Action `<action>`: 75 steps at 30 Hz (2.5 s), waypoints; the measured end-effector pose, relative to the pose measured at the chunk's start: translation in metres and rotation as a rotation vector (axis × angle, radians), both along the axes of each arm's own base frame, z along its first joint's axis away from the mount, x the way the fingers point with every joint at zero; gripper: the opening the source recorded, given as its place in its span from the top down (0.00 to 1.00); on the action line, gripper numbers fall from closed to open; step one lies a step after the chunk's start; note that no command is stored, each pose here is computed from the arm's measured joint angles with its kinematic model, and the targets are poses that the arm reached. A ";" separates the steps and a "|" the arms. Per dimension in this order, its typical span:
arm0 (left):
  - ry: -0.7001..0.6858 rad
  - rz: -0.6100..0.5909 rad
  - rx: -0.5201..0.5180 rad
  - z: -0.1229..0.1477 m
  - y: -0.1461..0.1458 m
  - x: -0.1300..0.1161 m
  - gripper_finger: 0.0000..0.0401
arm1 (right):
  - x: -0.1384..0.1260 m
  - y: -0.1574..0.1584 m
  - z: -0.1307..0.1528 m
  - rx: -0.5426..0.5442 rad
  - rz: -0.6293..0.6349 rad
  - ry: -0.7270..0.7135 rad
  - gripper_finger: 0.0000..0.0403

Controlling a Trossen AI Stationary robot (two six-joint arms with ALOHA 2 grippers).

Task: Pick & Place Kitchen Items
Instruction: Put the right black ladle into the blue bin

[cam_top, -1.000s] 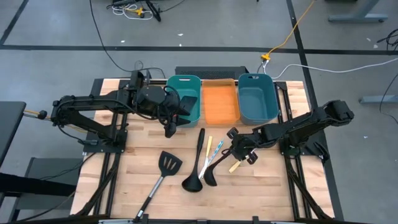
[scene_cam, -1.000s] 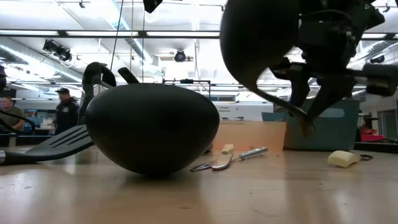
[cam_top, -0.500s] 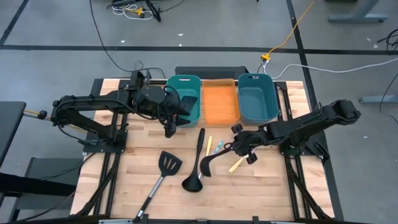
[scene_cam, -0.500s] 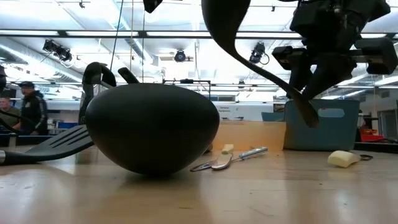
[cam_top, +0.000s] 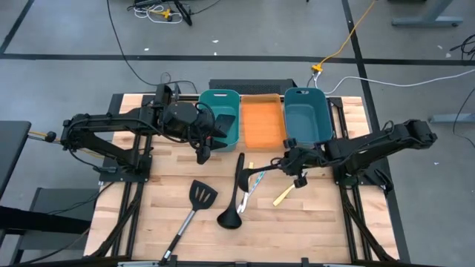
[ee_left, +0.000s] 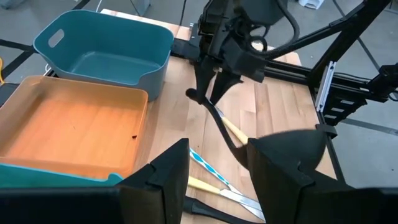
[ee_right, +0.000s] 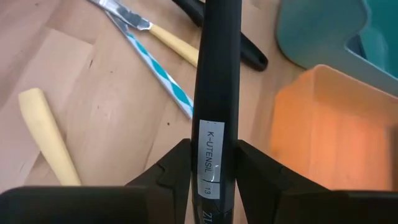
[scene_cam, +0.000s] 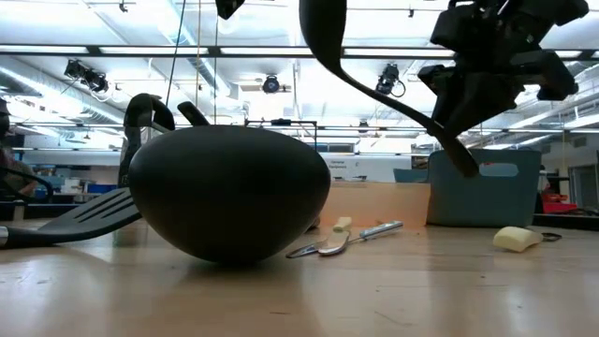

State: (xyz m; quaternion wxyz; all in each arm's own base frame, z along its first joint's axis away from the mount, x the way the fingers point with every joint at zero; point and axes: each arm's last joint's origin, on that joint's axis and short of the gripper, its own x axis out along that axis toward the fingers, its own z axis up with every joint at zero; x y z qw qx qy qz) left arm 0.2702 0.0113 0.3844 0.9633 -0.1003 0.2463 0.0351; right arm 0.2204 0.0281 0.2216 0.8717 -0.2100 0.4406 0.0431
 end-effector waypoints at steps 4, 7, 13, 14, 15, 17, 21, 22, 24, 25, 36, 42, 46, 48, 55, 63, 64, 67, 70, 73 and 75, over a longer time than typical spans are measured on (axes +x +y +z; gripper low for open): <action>-0.001 0.001 0.000 0.000 0.000 0.000 0.58 | -0.006 -0.006 0.006 0.001 -0.026 -0.013 0.72; 0.000 0.001 0.000 0.000 0.000 0.000 0.58 | -0.011 -0.010 0.011 -0.018 -0.054 -0.029 0.72; 0.000 0.000 0.000 0.000 0.000 0.000 0.58 | -0.020 -0.016 0.023 -0.012 -0.079 -0.089 0.72; 0.000 0.000 0.000 0.000 0.000 0.000 0.58 | -0.022 -0.017 0.025 -0.015 -0.084 -0.100 0.72; 0.000 0.001 0.000 0.000 0.000 0.000 0.58 | -0.023 -0.017 0.027 -0.017 -0.089 -0.111 0.72; 0.000 0.000 0.000 0.000 0.000 0.000 0.58 | -0.026 -0.019 0.031 -0.019 -0.095 -0.128 0.72; 0.000 0.001 0.000 0.000 0.000 0.000 0.58 | -0.031 -0.019 0.036 -0.015 -0.097 -0.156 0.72; 0.000 0.001 0.000 0.000 0.000 0.000 0.58 | -0.033 -0.019 0.037 -0.014 -0.097 -0.163 0.72; 0.000 0.001 0.000 0.000 0.000 0.000 0.58 | -0.035 -0.019 0.039 -0.013 -0.097 -0.176 0.72; 0.000 0.000 0.000 0.000 0.000 0.000 0.58 | -0.036 -0.020 0.040 -0.012 -0.097 -0.183 0.72; -0.001 0.003 -0.003 0.000 0.000 0.000 0.58 | -0.049 -0.022 0.053 -0.025 -0.122 -0.265 0.72; -0.001 0.004 -0.006 0.000 0.000 0.000 0.58 | -0.057 -0.022 0.060 -0.019 -0.124 -0.312 0.72; -0.001 0.004 -0.006 0.000 0.000 0.000 0.58 | -0.063 -0.023 0.065 -0.012 -0.126 -0.347 0.72; -0.001 0.005 -0.006 0.000 0.000 0.000 0.58 | -0.067 -0.023 0.067 0.008 -0.142 -0.368 0.72; -0.001 0.004 -0.006 0.000 0.000 0.000 0.58 | -0.078 -0.025 0.074 0.021 -0.182 -0.425 0.72; -0.001 0.012 -0.002 0.000 0.000 0.000 0.58 | -0.088 -0.028 0.080 0.016 -0.297 -0.487 0.72; -0.001 0.012 -0.002 0.000 0.000 0.000 0.58 | -0.089 -0.029 0.080 0.011 -0.308 -0.492 0.72; -0.001 0.012 -0.002 0.000 0.000 0.000 0.58 | -0.090 -0.031 0.080 0.025 -0.337 -0.493 0.72; -0.002 0.012 -0.002 0.000 0.000 0.000 0.58 | -0.092 -0.033 0.079 0.050 -0.376 -0.488 0.72; -0.002 0.014 -0.006 0.000 0.000 0.000 0.58 | -0.093 -0.035 0.077 0.059 -0.405 -0.470 0.72; -0.002 0.014 -0.007 0.000 0.000 0.000 0.58 | -0.093 -0.036 0.076 0.064 -0.422 -0.459 0.72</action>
